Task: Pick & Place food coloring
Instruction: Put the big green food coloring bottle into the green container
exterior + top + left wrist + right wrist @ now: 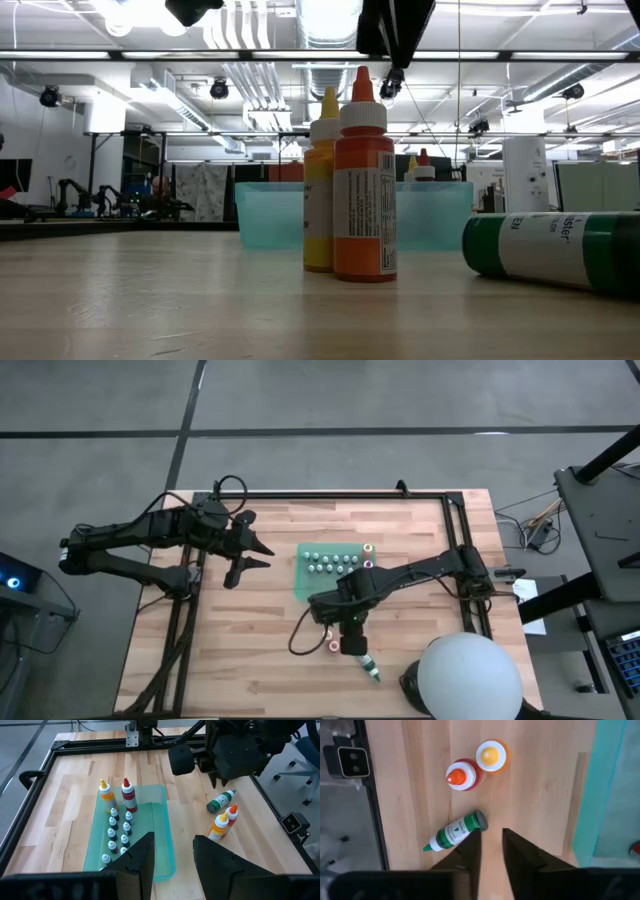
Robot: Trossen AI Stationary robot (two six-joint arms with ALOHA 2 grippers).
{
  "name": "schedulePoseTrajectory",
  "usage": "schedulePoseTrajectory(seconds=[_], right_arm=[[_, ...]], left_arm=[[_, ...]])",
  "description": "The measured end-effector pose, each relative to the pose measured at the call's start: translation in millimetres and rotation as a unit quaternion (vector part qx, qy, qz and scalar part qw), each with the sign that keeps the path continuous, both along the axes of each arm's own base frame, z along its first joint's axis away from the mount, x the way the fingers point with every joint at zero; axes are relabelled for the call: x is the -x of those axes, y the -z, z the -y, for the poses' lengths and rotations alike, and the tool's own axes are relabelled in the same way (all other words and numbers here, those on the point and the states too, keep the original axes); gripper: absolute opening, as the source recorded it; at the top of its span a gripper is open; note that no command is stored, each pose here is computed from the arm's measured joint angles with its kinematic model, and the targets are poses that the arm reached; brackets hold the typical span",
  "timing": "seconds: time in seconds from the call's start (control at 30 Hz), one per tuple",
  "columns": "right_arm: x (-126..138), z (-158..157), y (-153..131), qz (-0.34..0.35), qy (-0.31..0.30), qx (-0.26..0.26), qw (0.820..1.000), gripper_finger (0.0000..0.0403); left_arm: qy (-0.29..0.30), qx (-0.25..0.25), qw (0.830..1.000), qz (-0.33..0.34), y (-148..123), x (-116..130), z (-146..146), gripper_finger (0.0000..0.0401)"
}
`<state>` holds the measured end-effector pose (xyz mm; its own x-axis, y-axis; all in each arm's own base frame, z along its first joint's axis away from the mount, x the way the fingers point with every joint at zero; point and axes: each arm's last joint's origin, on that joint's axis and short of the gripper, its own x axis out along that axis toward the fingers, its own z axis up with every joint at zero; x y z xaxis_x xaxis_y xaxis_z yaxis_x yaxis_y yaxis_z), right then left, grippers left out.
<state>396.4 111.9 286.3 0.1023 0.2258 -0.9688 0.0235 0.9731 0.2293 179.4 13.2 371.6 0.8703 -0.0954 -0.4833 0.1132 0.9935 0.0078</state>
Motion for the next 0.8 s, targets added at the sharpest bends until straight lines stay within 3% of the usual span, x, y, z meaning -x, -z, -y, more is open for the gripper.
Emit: schedulePoseTrajectory(seconds=[0.4,0.8], right_arm=[[8.0,-13.8,8.7,-0.056,0.119,-0.004,0.991,0.0213],[31.0,-60.3,2.1,-0.094,0.238,-0.014,0.967,0.0262]], left_arm=[[0.0,0.0,1.0,0.0,0.0,0.0,0.0,0.0108],[0.012,-0.022,1.0,0.002,0.1,0.0,0.0,0.0108]])
